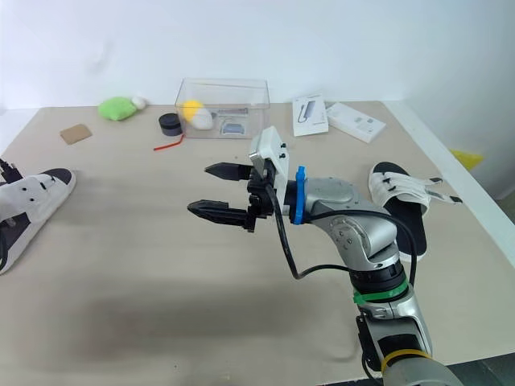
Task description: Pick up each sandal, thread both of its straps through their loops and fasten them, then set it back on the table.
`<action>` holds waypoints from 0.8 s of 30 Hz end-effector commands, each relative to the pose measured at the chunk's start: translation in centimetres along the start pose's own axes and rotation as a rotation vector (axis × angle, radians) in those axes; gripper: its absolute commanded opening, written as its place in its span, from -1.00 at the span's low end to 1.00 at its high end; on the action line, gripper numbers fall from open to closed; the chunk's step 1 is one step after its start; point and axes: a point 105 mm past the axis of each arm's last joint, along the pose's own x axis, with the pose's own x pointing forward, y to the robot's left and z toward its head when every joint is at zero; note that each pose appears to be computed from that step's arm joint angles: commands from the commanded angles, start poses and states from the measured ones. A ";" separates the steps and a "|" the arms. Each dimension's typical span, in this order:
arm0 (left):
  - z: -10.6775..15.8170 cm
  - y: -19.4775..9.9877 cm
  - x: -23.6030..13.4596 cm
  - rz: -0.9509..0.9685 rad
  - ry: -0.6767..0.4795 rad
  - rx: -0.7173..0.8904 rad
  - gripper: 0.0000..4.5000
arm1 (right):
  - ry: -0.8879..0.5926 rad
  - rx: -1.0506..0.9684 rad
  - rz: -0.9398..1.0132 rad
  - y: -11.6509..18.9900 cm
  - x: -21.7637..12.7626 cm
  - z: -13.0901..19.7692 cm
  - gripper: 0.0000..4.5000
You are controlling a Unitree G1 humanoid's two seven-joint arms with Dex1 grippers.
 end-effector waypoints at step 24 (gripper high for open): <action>13.9 -2.5 -11.7 -0.726 -1.083 -1.126 0.98 | 0.239 0.102 -0.438 -6.5 -8.2 -6.2 1.00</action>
